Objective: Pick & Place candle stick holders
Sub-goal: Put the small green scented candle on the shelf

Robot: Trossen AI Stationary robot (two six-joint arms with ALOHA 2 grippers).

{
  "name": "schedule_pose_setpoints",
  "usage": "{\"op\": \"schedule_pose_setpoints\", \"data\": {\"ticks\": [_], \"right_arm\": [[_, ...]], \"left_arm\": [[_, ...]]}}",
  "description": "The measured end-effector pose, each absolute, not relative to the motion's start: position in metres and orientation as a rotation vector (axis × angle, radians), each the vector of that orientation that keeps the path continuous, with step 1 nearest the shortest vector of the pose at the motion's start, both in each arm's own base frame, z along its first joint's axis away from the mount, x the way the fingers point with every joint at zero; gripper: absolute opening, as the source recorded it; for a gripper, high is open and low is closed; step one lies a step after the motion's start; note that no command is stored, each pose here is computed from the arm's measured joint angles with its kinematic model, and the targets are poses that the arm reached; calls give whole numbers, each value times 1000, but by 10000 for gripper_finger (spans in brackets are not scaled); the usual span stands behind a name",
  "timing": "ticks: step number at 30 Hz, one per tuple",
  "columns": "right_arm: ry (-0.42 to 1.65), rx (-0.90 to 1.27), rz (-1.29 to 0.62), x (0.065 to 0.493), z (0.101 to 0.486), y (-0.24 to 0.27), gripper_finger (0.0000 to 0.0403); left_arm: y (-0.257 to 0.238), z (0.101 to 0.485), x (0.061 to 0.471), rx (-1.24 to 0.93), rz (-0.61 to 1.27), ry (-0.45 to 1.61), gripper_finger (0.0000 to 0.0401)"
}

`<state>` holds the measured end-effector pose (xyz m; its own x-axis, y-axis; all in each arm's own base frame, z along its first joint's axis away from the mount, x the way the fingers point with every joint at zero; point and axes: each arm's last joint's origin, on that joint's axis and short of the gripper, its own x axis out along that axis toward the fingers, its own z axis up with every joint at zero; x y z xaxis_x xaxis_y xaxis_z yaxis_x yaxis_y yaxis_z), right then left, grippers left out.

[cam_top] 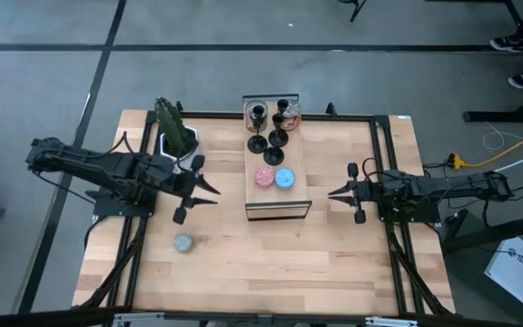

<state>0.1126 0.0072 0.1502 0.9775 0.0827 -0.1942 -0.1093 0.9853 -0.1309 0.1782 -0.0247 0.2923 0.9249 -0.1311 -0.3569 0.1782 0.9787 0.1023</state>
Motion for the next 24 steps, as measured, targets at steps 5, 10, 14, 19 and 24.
{"op": "schedule_pose_setpoints", "data": {"ticks": [5,10,14,19,24], "right_arm": [[192,-141,98,113,150,7,45],[195,-141,100,112,150,7,45],[195,-140,100,112,150,7,45],[195,-144,100,112,150,7,45],[195,-144,100,112,150,7,45]], "left_arm": [[-41,305,171,158,-212,430,121],[-56,305,164,76,-290,472,141],[-66,298,157,-58,-341,588,173],[-77,288,150,-123,-360,718,224],[-88,277,147,-113,-390,833,267]]}}
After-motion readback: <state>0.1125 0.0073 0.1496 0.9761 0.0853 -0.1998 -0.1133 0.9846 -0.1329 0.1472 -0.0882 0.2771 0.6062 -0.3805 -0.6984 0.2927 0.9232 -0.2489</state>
